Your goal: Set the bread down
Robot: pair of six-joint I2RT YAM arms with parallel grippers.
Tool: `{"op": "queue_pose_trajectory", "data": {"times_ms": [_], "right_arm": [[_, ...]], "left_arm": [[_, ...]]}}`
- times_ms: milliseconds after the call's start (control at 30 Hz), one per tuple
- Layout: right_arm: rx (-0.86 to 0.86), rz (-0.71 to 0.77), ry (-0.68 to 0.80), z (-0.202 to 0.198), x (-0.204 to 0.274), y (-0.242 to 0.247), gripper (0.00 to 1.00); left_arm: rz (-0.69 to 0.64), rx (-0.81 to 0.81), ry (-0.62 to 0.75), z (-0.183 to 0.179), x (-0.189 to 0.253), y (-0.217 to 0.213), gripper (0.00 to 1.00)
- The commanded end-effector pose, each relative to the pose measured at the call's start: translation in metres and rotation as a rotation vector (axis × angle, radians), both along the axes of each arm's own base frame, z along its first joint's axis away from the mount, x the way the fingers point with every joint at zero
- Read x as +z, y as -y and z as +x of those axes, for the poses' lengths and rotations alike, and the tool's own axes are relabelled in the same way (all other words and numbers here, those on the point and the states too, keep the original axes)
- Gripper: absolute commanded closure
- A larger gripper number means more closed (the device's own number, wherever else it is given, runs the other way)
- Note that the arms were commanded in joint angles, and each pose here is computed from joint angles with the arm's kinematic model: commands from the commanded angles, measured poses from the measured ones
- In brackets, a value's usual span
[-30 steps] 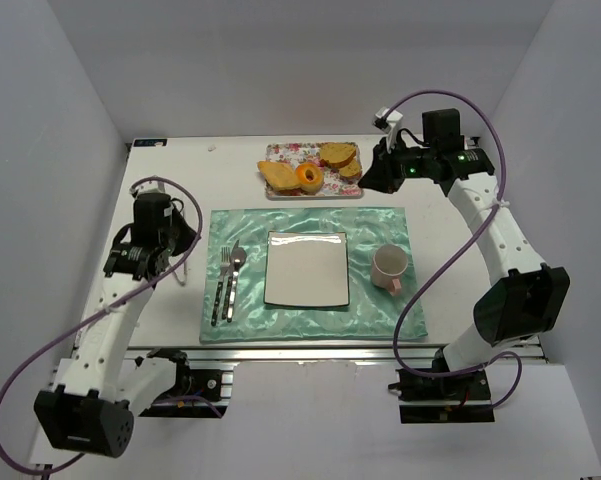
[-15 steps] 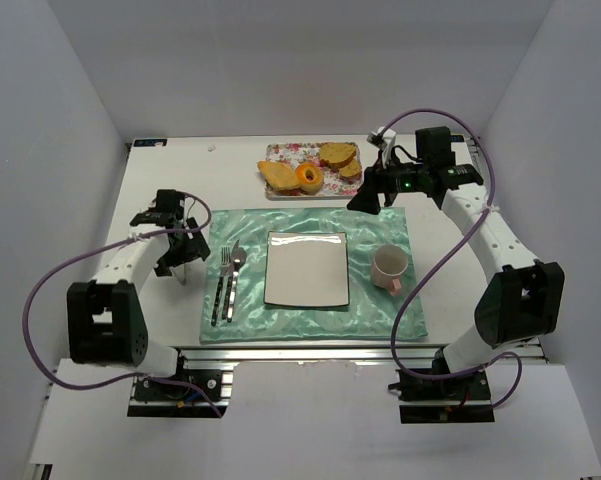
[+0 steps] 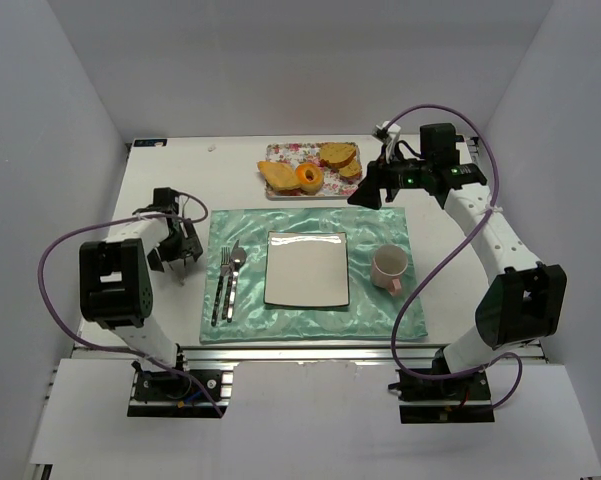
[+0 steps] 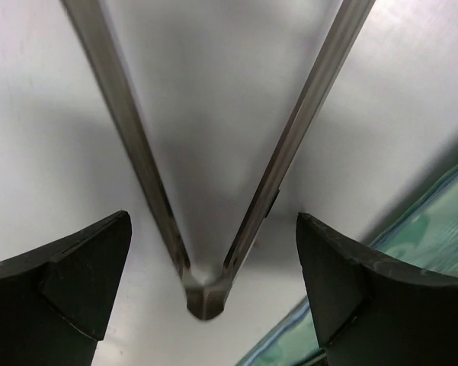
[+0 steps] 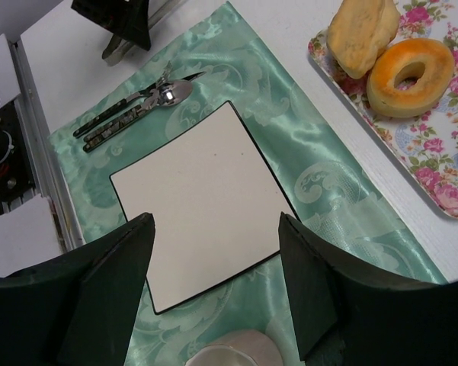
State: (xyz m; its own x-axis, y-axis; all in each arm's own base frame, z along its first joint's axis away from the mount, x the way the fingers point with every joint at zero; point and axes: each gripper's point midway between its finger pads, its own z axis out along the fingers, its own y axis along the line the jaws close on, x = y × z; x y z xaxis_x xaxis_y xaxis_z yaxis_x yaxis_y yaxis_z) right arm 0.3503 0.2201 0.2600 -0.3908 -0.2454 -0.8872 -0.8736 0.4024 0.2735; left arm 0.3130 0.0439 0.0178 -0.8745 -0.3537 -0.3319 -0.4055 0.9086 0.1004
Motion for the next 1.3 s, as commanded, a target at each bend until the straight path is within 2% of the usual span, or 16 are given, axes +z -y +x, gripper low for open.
{"op": "queue_pose_trajectory", "data": {"times_ms": [0,67,167,267,300,400,433,567,633,733,833,1000,1133,1267], "right_arm": [[0.016,0.033,0.062,0.003,0.027,-0.001,0.28],[0.013,0.032,0.058,0.003,0.027,0.0,0.28],[0.008,0.03,0.061,0.004,0.027,0.002,0.28],[0.003,0.025,0.061,0.004,0.026,0.003,0.28],[0.003,0.025,0.061,0.003,0.026,0.004,0.28],[0.001,0.021,0.06,0.002,0.023,0.005,0.28],[0.0,0.021,0.06,0.002,0.023,0.005,0.28],[-0.004,0.012,0.054,0.003,0.019,0.006,0.28],[-0.006,0.011,0.05,0.003,0.017,0.007,0.28],[-0.006,0.014,0.05,0.003,0.017,0.007,0.28],[-0.009,0.017,0.046,0.003,0.016,0.006,0.28],[-0.007,0.027,0.039,0.003,0.016,0.006,0.28],[-0.007,0.033,0.037,0.002,0.015,0.005,0.28],[-0.009,0.036,0.04,-0.002,0.016,0.006,0.28]], "left_arm": [[0.04,-0.014,0.098,0.037,0.007,-0.013,0.02],[0.038,0.003,0.112,0.044,0.005,-0.02,0.04],[0.007,0.01,0.107,0.045,-0.004,-0.022,0.13],[-0.028,0.007,0.111,0.043,-0.008,-0.019,0.33],[-0.035,0.006,0.116,0.043,-0.008,-0.018,0.48],[-0.054,-0.004,0.143,0.042,-0.003,-0.013,0.71],[-0.061,-0.007,0.152,0.042,-0.001,-0.012,0.82],[-0.101,-0.054,0.262,0.053,0.041,-0.002,0.99],[-0.158,-0.094,0.335,0.06,0.066,0.01,0.99],[-0.253,-0.147,0.466,0.067,0.119,0.032,0.89],[-0.361,-0.216,0.554,0.066,0.161,0.06,0.76],[-0.526,-0.317,0.585,0.057,0.193,0.107,0.6],[-0.682,-0.367,0.627,0.056,0.217,0.14,0.54],[-0.767,-0.375,0.656,0.065,0.232,0.156,0.5]]}}
